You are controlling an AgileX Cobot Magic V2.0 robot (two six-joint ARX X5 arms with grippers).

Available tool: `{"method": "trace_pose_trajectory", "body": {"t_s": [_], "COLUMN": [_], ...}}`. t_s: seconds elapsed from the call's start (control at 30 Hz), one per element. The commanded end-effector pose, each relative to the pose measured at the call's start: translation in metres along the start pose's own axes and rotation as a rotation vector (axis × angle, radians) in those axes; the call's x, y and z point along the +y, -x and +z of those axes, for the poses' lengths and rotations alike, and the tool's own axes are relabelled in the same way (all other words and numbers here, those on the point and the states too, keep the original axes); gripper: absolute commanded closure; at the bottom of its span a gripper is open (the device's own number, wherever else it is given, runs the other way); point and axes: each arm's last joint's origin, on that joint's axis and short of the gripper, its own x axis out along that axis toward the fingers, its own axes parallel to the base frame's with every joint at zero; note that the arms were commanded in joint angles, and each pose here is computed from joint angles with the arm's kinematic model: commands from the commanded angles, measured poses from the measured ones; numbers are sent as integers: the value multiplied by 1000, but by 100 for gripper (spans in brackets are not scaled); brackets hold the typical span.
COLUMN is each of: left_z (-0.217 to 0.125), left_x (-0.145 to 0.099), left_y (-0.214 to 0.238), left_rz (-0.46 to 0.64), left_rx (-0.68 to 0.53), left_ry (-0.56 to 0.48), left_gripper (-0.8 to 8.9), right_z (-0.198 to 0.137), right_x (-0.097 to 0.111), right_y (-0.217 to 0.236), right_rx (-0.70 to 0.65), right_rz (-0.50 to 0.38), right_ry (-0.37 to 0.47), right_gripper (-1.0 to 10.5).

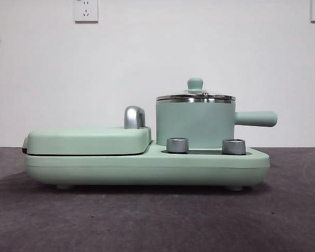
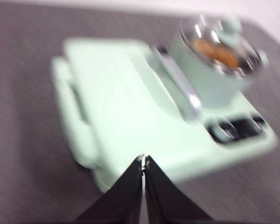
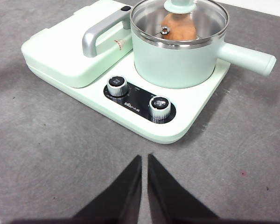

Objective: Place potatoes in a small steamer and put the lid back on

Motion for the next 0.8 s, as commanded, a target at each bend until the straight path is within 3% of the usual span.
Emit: {"method": "trace_pose_trajectory", "body": {"t_s": [0.03, 0.13, 0.23, 0.43, 0.8], "left_z": [-35, -70, -93, -110, -113], "left_x": [15, 30, 38, 43, 44], "left_y": [-1, -1, 0, 1, -1], "left_rz": [121, 294, 399, 426, 429], "left_rx": [-96, -185, -219, -292, -275], "left_ry": [-19, -8, 3, -5, -7], "left_gripper": [807, 807, 807, 807, 807], "right_z": [2, 2, 2, 2, 2], "right_x": [1, 1, 1, 1, 1], "right_y": [1, 1, 1, 1, 1], "right_rx": [-14, -14, -14, -14, -15], "right_rz": [6, 6, 6, 6, 6], "right_ry": [-1, -1, -1, -1, -1], "right_gripper": [930, 930, 930, 930, 930]}}
